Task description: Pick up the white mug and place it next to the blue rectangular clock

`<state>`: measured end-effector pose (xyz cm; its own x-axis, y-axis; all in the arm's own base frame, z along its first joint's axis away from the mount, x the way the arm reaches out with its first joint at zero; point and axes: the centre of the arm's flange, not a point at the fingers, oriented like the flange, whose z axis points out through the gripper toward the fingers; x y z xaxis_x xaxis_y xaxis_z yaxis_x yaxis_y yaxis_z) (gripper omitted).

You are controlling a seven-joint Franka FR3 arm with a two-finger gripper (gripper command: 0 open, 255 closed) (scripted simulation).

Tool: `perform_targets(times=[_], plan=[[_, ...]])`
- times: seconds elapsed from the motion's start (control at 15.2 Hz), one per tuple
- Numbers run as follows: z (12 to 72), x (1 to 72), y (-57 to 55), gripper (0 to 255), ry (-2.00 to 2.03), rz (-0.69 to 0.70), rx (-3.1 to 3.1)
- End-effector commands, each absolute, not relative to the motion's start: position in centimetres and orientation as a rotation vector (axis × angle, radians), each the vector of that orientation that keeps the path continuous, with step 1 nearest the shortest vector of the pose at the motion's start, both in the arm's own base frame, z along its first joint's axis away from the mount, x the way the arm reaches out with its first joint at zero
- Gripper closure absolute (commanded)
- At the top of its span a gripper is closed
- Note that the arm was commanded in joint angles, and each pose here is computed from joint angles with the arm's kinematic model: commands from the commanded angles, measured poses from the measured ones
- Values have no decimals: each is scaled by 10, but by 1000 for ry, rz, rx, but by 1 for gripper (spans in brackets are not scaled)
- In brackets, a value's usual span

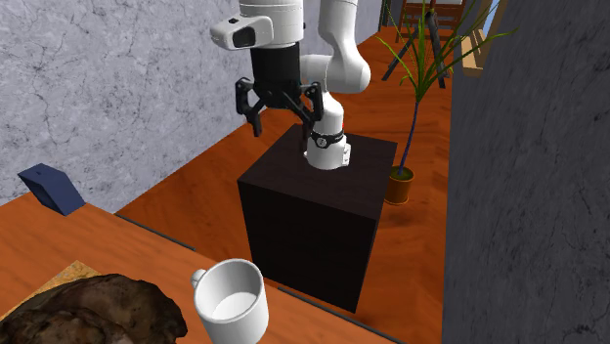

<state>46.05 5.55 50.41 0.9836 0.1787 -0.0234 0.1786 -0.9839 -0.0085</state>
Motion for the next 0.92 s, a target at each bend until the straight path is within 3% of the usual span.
perform_targets(times=[0.0,0.86], plan=[[492,483,59,0,-292,29,-3122],[421,627,107,0,-362,-19,-3117]])
